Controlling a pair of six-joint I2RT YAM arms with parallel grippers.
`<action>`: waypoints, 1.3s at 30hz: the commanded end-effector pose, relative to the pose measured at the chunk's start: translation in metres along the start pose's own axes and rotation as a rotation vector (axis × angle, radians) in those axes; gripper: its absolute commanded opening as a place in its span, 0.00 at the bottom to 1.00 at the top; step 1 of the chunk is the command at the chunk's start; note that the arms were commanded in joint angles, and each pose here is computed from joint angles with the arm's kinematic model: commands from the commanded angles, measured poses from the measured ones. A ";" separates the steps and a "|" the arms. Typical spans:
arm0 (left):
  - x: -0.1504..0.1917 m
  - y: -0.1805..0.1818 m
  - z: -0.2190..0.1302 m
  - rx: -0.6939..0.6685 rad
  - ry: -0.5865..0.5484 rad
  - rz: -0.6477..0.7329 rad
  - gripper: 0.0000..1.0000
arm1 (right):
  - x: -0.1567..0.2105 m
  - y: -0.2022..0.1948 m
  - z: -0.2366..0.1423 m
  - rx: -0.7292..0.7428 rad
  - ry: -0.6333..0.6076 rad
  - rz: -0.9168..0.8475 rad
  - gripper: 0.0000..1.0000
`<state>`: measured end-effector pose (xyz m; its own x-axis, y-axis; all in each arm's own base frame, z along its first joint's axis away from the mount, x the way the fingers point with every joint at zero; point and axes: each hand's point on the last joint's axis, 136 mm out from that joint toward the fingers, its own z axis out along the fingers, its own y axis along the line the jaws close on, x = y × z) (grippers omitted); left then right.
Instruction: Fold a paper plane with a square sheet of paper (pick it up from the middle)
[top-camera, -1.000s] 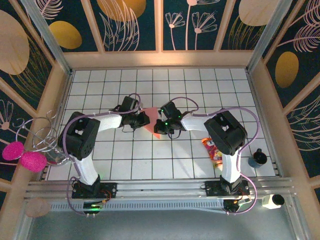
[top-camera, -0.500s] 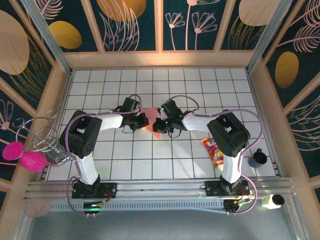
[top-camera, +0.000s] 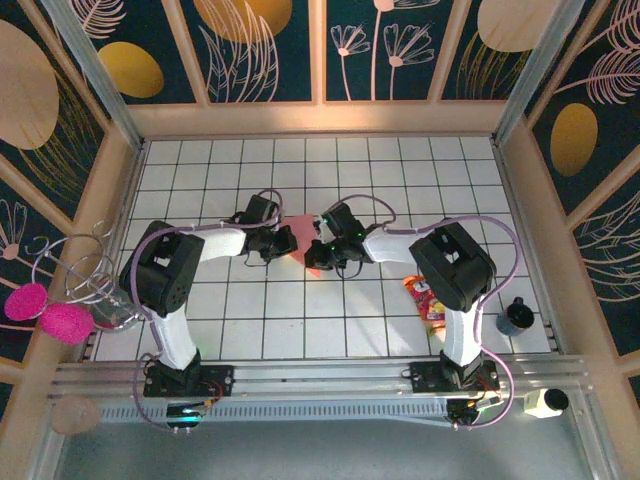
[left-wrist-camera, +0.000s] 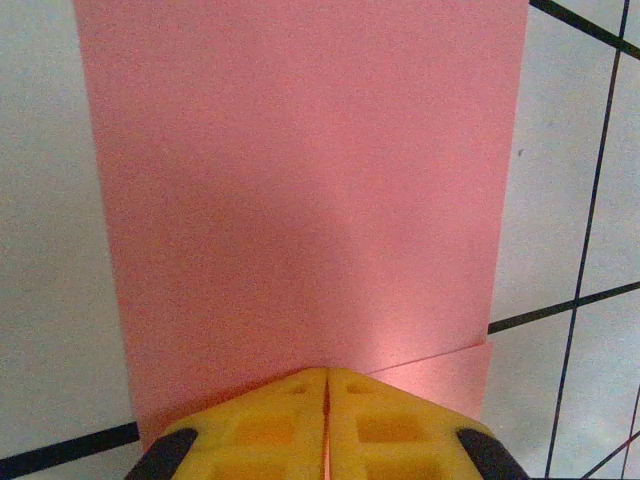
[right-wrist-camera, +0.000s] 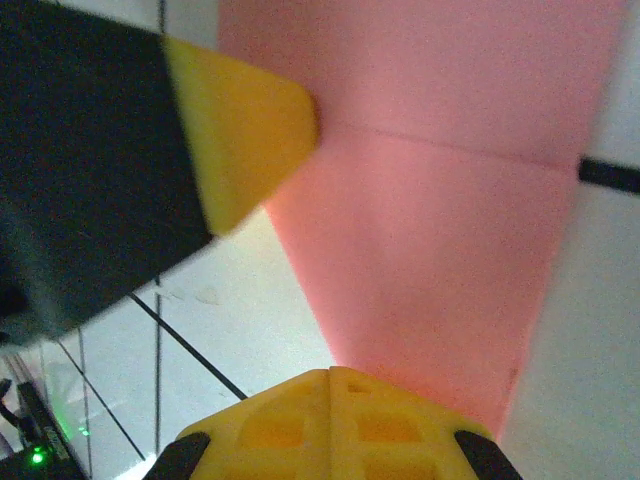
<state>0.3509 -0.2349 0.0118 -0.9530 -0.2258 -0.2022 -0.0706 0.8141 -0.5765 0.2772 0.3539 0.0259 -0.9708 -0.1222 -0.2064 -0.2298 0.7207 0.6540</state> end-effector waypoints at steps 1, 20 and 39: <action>0.018 0.040 0.012 -0.144 0.050 -0.052 0.08 | 0.024 -0.014 0.004 0.022 0.059 0.004 0.00; -0.027 -0.045 -0.026 0.134 -0.073 -0.049 0.20 | -0.018 0.037 -0.050 -0.074 -0.197 -0.074 0.00; -0.014 -0.005 -0.039 0.205 -0.107 -0.257 0.45 | -0.045 -0.012 -0.002 0.033 -0.146 0.105 0.17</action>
<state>0.3524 -0.2061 0.0475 -0.8694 -0.4761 -0.1325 -0.2406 0.6420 -0.7279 0.3175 0.3480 0.0296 -0.9665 0.0462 -0.2526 -0.1366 0.7405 0.6581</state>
